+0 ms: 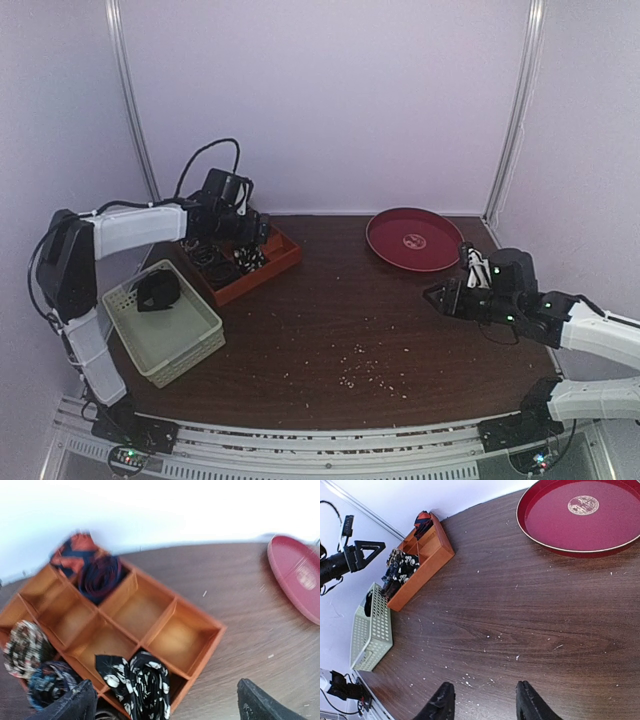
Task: Roll the ties
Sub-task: Reset both arms
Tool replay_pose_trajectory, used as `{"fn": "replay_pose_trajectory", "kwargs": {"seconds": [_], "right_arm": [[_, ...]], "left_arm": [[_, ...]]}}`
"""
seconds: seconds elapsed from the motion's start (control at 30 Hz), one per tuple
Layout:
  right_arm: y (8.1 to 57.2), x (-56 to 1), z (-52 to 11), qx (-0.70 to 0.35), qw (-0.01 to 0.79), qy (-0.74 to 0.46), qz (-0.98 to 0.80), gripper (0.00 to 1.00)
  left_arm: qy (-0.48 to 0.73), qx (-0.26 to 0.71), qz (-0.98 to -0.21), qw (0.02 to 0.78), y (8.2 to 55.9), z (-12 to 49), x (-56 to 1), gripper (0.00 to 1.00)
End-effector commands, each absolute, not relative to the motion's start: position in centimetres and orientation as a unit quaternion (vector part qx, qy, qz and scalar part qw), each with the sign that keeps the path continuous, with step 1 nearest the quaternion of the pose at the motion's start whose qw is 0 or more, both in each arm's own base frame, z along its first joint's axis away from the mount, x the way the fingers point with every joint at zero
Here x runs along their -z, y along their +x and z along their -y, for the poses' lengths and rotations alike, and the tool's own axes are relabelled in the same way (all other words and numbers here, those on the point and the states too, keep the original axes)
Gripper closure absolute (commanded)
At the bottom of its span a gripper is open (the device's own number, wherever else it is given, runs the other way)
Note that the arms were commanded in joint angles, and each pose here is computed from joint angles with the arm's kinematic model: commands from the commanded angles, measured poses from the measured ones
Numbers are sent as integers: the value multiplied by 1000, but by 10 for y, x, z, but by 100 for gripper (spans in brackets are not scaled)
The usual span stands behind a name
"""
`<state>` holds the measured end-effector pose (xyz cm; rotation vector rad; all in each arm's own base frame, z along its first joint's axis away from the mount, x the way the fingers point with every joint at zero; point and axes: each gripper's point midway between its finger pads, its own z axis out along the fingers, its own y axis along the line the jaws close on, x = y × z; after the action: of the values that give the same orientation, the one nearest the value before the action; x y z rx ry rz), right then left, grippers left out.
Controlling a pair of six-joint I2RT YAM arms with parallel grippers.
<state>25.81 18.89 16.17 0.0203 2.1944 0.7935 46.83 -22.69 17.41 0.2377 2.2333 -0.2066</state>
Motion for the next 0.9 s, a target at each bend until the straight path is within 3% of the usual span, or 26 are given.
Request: {"fn": "replay_pose_trajectory", "kwargs": {"seconds": [0.0, 0.1, 0.17, 0.23, 0.27, 0.63, 0.87], "right_arm": [[266, -188, -187, -298, 419, 1, -858, 52], [267, -201, -186, -296, 427, -2, -855, 42], [268, -205, -185, -291, 430, -4, -854, 29], [269, -205, -184, -282, 428, -6, -858, 6], [269, -205, -183, -277, 427, -7, -861, 1], [257, -217, -157, -266, 457, 31, -848, 0], [257, -238, -151, -282, 483, 52, -827, 0]], "left_arm": [[90, 118, -870, 470, 451, 225, -242, 2], [93, 156, -858, 481, 423, 221, -266, 2], [98, 180, -853, 480, 402, 218, -271, 2], [100, 199, -851, 476, 383, 214, -274, 2], [105, 211, -846, 478, 371, 212, -280, 2], [101, 393, -784, 470, 260, 210, -254, 2], [109, 433, -771, 454, 236, 217, -236, 2]]}}
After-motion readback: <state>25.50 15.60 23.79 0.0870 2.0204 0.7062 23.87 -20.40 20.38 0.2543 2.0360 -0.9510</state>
